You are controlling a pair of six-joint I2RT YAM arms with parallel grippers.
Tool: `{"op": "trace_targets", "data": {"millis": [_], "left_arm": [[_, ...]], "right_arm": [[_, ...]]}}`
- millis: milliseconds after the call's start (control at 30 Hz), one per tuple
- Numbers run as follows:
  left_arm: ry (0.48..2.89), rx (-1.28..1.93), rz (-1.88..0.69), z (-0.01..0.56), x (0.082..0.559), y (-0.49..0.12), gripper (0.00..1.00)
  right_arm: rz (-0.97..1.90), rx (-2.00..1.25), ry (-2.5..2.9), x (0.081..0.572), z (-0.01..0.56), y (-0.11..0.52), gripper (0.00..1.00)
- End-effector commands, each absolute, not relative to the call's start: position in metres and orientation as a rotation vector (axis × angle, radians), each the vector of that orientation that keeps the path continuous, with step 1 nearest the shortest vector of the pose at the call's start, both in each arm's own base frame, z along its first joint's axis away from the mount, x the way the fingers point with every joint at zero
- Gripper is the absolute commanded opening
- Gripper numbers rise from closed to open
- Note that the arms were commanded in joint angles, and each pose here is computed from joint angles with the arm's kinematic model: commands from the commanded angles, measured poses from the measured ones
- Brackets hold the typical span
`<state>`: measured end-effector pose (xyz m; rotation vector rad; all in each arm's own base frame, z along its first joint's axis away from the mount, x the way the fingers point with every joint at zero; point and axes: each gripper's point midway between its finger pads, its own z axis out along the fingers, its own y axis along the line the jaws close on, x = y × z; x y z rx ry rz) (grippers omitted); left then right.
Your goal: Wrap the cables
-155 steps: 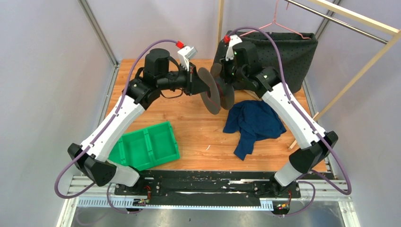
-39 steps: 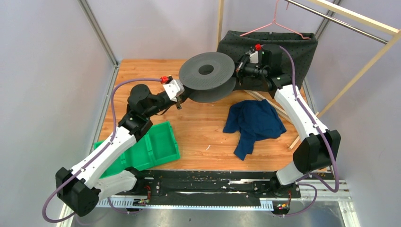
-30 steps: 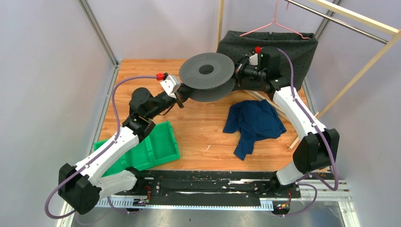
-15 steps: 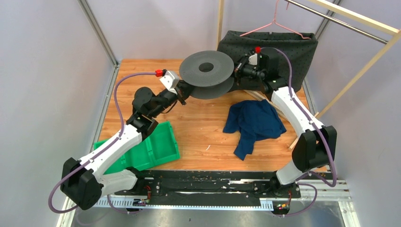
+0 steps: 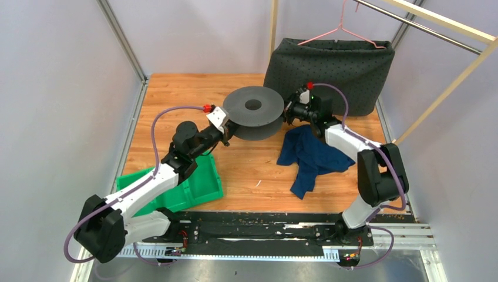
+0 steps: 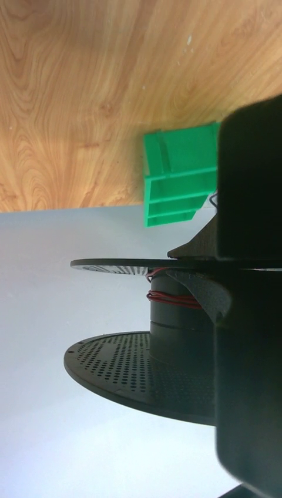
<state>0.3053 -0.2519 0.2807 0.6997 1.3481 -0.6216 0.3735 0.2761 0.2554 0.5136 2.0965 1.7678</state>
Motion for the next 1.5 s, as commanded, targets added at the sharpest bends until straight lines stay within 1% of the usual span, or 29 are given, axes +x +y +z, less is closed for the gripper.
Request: {"op": "trace_targets", "data": {"millis": [0, 167, 300, 500, 700, 800, 900, 1133, 1333, 1467], "left_arm": [[1.290, 0.708, -0.593, 0.278, 0.306, -0.255, 0.00], [1.326, 0.688, -0.562, 0.245, 0.316, -0.254, 0.00], [1.358, 0.660, -0.524, 0.219, 0.329, -0.253, 0.00], [1.386, 0.606, -0.499, 0.193, 0.349, -0.255, 0.00], [1.423, 0.581, -0.518, 0.169, 0.360, -0.262, 0.06], [1.443, 0.579, -0.536, 0.161, 0.362, -0.265, 0.12], [1.447, 0.568, -0.534, 0.157, 0.365, -0.265, 0.16], [1.472, 0.526, -0.576, 0.164, 0.361, -0.265, 0.19], [1.492, 0.488, -0.622, 0.178, 0.349, -0.260, 0.24], [1.512, 0.483, -0.607, 0.187, 0.339, -0.251, 0.27]], "right_arm": [[1.718, 0.354, 2.033, 0.374, 0.217, 0.291, 0.01], [1.731, 0.383, 1.961, 0.386, 0.166, 0.291, 0.01], [1.753, 0.354, 1.908, 0.394, 0.139, 0.294, 0.01], [1.664, 0.358, 1.921, 0.405, 0.100, 0.293, 0.01], [1.569, 0.381, 2.001, 0.410, 0.071, 0.291, 0.01], [1.525, 0.390, 2.044, 0.410, 0.059, 0.292, 0.01], [1.500, 0.406, 2.075, 0.411, 0.047, 0.292, 0.01], [1.461, 0.425, 2.126, 0.410, 0.024, 0.290, 0.01], [1.439, 0.451, 2.148, 0.412, 0.012, 0.290, 0.01], [1.430, 0.455, 2.159, 0.413, 0.009, 0.290, 0.01]]}}
